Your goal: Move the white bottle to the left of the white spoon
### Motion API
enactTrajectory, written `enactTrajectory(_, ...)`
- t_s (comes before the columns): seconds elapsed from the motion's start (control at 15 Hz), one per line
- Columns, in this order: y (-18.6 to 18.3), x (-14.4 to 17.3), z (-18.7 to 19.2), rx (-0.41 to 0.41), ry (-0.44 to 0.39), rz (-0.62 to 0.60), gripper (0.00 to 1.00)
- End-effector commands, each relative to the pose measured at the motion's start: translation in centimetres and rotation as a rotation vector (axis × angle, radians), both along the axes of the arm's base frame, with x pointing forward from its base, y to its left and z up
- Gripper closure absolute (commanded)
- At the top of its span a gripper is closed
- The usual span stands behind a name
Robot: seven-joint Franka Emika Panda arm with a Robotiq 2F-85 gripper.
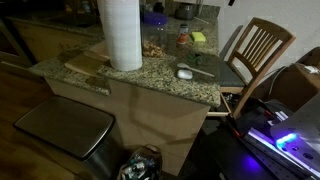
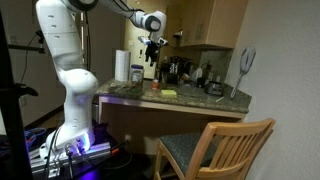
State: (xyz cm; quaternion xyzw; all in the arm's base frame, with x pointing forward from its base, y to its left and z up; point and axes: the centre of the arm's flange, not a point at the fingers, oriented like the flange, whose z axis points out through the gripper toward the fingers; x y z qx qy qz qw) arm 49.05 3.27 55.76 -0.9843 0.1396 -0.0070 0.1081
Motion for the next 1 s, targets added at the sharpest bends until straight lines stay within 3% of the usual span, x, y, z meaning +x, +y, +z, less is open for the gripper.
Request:
enactTrajectory(0.0, 0.4, 0.7, -0.5, 0.000, 0.007, 0.006, 0.00)
enactTrajectory(0.2, 0.9, 1.5, -1.9, -0.029, 0.010, 0.009, 0.00)
enactTrajectory(0.67, 6.1, 6.0, -6.7, -0.100, -0.236, -0.048, 0.00)
enactTrajectory(0.93, 7.4, 7.5, -9.7, -0.208, -0.260, -0.067, 0.00)
